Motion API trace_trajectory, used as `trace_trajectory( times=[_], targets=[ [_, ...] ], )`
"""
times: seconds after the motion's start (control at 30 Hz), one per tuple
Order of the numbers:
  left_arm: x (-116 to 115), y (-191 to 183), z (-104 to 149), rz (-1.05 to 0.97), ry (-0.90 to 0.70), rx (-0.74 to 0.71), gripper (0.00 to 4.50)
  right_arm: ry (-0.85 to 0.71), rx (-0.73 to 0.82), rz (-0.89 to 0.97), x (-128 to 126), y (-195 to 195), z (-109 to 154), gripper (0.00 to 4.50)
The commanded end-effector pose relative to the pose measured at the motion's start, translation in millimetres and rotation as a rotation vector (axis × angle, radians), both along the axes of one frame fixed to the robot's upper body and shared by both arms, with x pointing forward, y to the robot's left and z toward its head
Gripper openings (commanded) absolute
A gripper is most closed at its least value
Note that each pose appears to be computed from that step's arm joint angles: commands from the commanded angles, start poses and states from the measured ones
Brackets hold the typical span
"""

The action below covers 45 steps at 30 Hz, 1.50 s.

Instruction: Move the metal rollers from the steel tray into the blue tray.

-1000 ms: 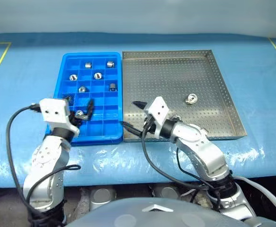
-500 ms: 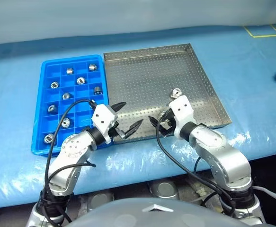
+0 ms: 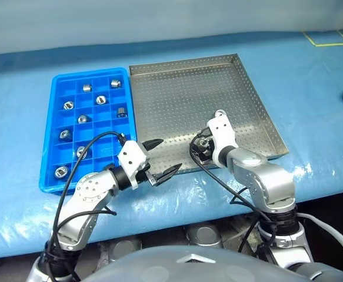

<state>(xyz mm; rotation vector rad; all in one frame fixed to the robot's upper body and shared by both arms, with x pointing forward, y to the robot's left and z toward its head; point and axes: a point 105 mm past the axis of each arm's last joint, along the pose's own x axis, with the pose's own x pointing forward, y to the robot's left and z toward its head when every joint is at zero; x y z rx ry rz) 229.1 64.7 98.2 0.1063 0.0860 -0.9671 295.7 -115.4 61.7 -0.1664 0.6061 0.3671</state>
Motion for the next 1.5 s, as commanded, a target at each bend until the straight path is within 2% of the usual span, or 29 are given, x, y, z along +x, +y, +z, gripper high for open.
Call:
trace_trajectory(
  times=[0.03, 0.17, 0.23, 0.37, 0.6, 0.87, 1.03, 1.3, 1.5],
  targets=[
    [-5, -2, 14, -0.013, -0.058, -0.025, 4.50, -0.013, -0.005, 0.018, 0, 3, 9, 3.61],
    [-6, -1, 16, 0.003, -0.066, -0.032, 4.50, -0.014, -0.005, 0.059, -4, 10, 15, 2.24],
    [-5, 3, 20, 0.027, -0.075, -0.045, 4.50, -0.018, -0.011, 0.094, -7, 15, 20, 1.70],
    [0, 16, 30, 0.116, -0.112, -0.071, 4.50, -0.070, -0.018, 0.204, -7, 34, 39, 1.71],
    [14, 64, 48, 0.462, -0.214, -0.107, 4.50, -0.304, 0.107, 0.367, 22, 102, 87, 1.71],
    [-6, 121, 49, 0.811, -0.252, -0.060, 4.50, -0.481, 0.241, 0.574, 37, 180, 105, 1.71],
    [-20, 138, 47, 0.924, -0.253, -0.039, 4.50, -0.482, 0.277, 0.629, 44, 206, 97, 1.71],
    [-29, 144, 40, 0.979, -0.230, -0.041, 4.50, -0.374, 0.236, 0.649, 53, 214, 54, 1.71],
    [-21, 133, 36, 0.919, -0.214, -0.060, 4.50, -0.340, 0.243, 0.589, 59, 196, 44, 3.72]
  ],
)
